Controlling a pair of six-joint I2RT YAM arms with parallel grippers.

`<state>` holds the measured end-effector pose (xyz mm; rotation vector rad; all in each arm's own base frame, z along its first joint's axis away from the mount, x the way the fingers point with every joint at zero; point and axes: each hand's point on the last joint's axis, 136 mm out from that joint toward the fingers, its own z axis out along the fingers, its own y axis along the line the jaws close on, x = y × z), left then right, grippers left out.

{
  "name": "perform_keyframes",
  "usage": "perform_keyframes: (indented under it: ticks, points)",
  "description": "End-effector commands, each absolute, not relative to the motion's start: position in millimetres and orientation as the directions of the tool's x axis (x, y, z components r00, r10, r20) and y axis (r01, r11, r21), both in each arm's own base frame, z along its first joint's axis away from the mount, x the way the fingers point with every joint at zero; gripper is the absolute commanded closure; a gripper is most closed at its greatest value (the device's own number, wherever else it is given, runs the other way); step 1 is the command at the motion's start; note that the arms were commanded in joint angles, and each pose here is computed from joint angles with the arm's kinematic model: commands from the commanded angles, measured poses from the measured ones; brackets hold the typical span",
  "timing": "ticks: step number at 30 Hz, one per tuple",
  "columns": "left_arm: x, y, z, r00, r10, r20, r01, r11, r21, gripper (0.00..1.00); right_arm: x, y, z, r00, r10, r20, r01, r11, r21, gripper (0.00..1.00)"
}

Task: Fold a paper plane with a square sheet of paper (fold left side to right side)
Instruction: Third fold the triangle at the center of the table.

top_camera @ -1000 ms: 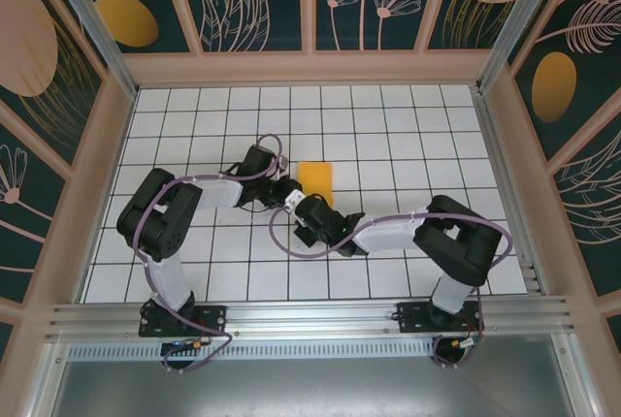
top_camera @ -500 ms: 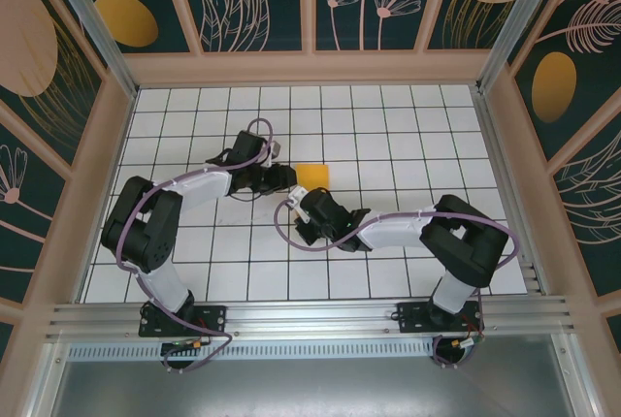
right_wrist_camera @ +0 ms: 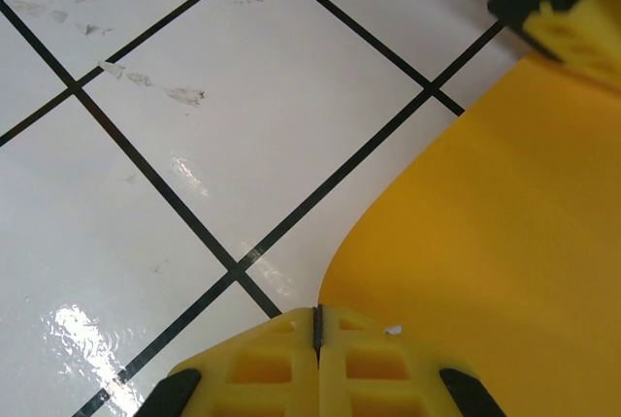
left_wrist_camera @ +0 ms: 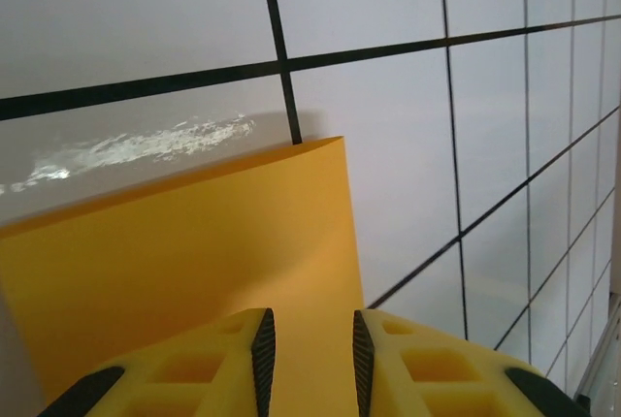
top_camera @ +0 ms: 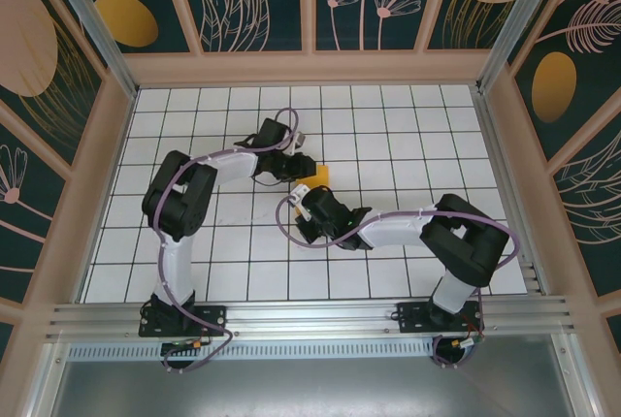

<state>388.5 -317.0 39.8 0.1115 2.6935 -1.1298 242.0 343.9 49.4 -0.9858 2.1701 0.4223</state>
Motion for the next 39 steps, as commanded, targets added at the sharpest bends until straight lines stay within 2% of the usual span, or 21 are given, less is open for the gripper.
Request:
perform_keyframes:
  ticks: [1, 14, 25, 39]
  points:
    - [386, -323, 25, -0.978, 0.028, -0.208, 0.165, 0.714, -0.681, 0.69, 239, 341, 47, -0.489, -0.515, -0.704, -0.752, 0.658, 0.041, 1.0]
    - [377, -311, -12, -0.985, 0.043, -0.165, 0.138, 0.775, -0.617, 0.72, 266, 312, 50, -0.648, -0.394, -0.652, -0.63, 0.758, 0.169, 1.0]
    - [376, -314, -11, -0.984, 0.051, -0.17, 0.147, 0.775, -0.615, 0.73, 296, 290, 41, -0.728, -0.333, -0.6, -0.522, 0.836, 0.169, 1.0]
    - [375, -315, -12, -0.984, 0.058, -0.17, 0.152, 0.774, -0.615, 0.74, 311, 282, 27, -0.77, -0.309, -0.558, -0.466, 0.87, 0.161, 1.0]
